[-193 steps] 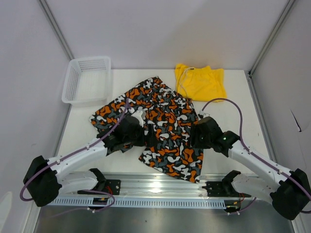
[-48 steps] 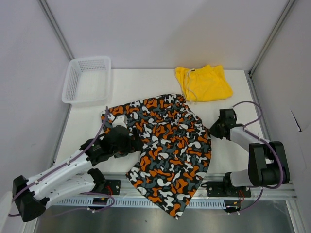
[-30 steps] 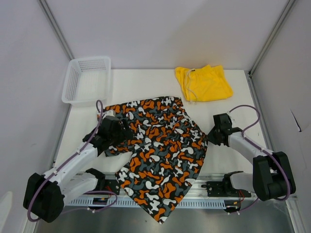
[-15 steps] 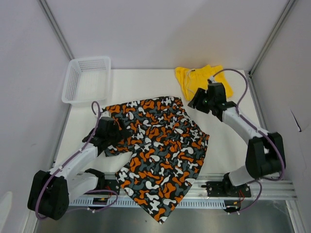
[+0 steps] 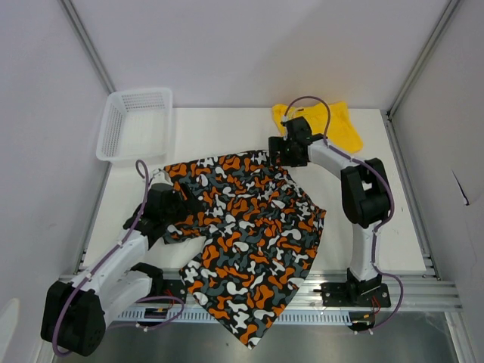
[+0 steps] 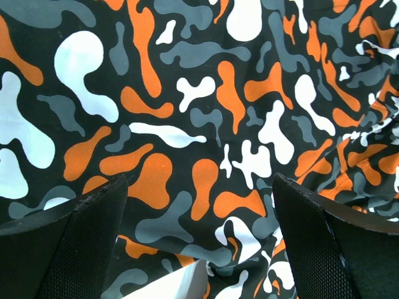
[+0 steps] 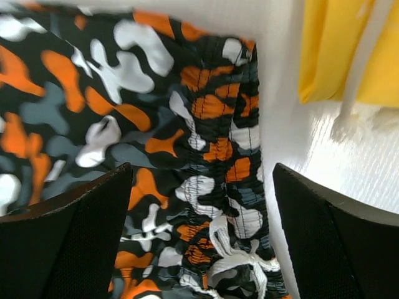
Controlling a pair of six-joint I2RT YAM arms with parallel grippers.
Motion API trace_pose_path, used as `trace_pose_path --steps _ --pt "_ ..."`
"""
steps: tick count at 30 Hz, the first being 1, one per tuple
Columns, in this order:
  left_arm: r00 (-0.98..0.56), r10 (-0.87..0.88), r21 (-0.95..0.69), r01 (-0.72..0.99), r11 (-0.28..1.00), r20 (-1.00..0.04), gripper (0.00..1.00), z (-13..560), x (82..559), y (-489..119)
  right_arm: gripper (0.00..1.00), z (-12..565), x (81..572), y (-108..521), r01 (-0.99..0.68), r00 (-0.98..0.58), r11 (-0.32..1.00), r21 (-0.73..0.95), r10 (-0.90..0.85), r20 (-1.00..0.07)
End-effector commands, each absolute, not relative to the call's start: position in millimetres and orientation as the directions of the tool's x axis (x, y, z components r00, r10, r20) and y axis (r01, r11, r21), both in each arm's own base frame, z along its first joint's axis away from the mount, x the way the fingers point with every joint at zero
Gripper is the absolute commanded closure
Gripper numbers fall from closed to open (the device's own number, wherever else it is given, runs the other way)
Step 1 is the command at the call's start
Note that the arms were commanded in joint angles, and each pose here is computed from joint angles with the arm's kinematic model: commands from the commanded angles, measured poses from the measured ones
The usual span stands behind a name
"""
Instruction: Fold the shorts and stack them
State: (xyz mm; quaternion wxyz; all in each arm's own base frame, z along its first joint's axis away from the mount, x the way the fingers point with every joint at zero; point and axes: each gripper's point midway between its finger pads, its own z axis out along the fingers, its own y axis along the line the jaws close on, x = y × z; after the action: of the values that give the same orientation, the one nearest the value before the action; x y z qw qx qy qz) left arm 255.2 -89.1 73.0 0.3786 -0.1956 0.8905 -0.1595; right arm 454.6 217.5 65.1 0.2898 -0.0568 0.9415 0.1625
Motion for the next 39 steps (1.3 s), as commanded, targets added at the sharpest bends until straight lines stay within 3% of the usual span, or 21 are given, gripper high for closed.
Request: trace_pose_path --steps 1,11,15,21,25,28,31,39 --pt "-0.615 -0.466 -0.447 -0.199 0.872 -0.636 0.01 82 259 -89 0.06 64 457 205 -0.220 -0.812 0.971 0.092 -0.130 -0.569" --pt "-0.610 -0.456 -0.432 -0.199 0.880 -0.648 0.01 83 257 -85 0.16 31 444 202 -0.247 -0.840 0.958 -0.144 -0.286 -0.461" --pt "-0.609 -0.444 -0.390 -0.229 0.892 -0.657 0.01 75 256 -76 0.27 21 449 197 -0.236 -0.853 0.959 -0.155 -0.281 -0.440" --pt "-0.596 -0.494 -0.405 -0.289 0.868 -0.633 0.01 60 262 -57 0.30 12 452 200 -0.248 -0.860 0.961 -0.120 -0.276 -0.428" --pt "-0.559 -0.520 -0.406 -0.325 0.854 -0.646 0.01 64 264 -40 0.58 11 456 197 -0.230 -0.873 0.972 -0.053 -0.230 -0.430" --pt "-0.525 -0.537 -0.412 -0.345 0.843 -0.660 0.01 67 265 -31 0.61 12 458 192 -0.210 -0.875 0.977 -0.032 -0.203 -0.439" --pt "-0.496 -0.556 -0.407 -0.382 0.830 -0.667 0.01 68 267 -20 0.71 18 462 188 -0.187 -0.865 0.982 -0.035 -0.181 -0.468" --pt "-0.410 -0.660 -0.446 -0.504 0.739 -0.630 0.01 56 277 23 0.69 20 463 187 -0.166 -0.844 0.986 -0.024 -0.154 -0.514"
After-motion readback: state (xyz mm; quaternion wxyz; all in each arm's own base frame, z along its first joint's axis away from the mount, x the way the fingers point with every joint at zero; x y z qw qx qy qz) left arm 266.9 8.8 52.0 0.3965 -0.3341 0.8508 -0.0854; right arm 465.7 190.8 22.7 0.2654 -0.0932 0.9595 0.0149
